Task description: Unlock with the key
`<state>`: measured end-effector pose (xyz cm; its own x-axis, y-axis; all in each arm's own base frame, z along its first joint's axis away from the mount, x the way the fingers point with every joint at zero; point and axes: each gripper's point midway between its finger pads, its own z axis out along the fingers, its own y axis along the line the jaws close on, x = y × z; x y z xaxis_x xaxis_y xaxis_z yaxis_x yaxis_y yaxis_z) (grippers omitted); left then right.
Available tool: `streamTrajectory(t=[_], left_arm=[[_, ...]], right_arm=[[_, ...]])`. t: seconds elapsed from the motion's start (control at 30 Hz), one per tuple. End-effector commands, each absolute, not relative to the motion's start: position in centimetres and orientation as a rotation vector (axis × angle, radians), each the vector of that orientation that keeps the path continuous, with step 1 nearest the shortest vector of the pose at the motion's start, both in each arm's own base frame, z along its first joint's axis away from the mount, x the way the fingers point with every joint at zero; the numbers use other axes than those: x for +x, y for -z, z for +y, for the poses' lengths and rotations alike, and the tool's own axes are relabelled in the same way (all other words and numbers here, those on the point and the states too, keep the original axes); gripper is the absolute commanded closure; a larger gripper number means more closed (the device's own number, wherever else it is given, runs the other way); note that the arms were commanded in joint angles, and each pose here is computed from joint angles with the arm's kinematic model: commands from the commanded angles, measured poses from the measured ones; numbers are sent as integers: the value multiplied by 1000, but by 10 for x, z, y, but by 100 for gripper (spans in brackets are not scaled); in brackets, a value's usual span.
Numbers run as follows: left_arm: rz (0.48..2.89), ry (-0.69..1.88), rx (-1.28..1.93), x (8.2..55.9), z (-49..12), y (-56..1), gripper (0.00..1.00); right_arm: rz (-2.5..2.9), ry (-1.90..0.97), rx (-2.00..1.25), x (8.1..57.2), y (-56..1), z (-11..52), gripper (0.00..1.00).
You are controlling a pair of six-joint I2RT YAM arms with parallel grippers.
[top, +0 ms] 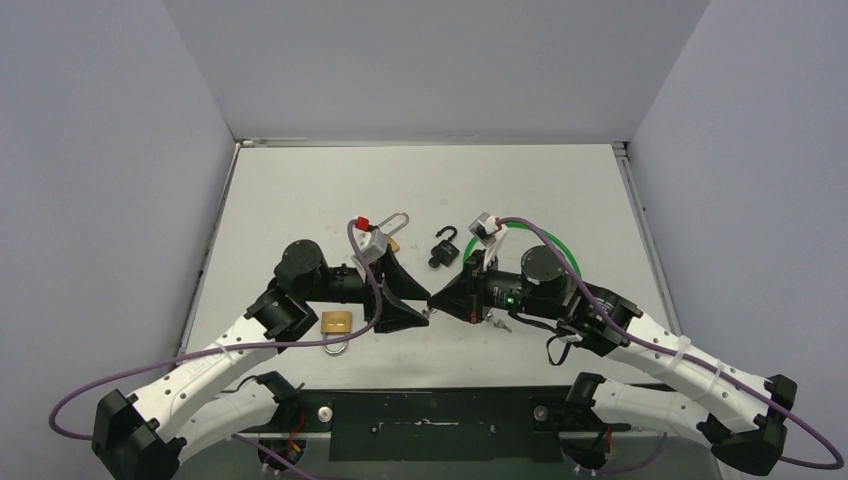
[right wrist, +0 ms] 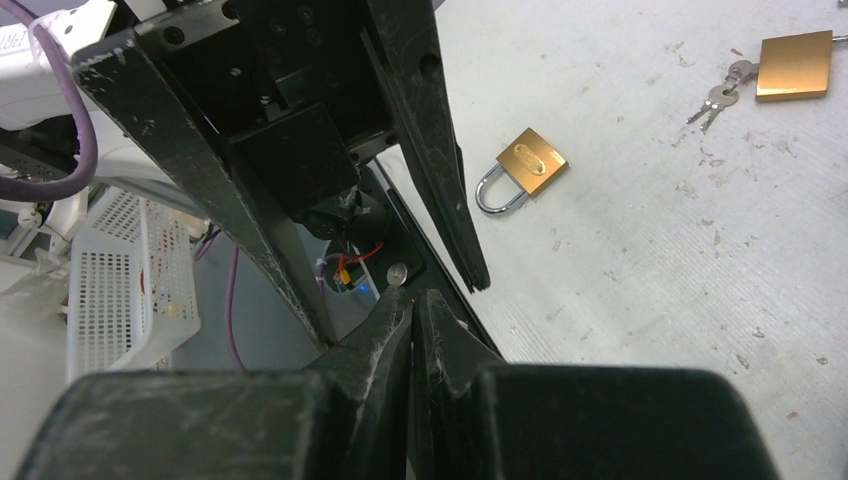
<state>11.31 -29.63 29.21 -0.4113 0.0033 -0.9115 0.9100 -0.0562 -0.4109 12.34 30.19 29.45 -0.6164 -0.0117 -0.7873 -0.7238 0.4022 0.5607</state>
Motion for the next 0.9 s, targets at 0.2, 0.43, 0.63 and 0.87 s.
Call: streamTrajectory(t=[0.2, 0.43, 0.63, 0.87], left_arm=[[1372, 1617, 1120, 93, -304, -304, 64], [1402, 1607, 1128, 93, -307, -299, 100], [1414, 1574, 1060, 100, -308, -304, 100], [1509, 1558, 699, 133, -307, -324, 100]], right_arm=[[1865, -1321, -638, 120, -320, 307, 100], [1865, -1325, -630, 121, -320, 307, 100], [1873, -1284, -588, 128, -318, 303, 60], [1722, -1284, -397, 142, -336, 284, 29]])
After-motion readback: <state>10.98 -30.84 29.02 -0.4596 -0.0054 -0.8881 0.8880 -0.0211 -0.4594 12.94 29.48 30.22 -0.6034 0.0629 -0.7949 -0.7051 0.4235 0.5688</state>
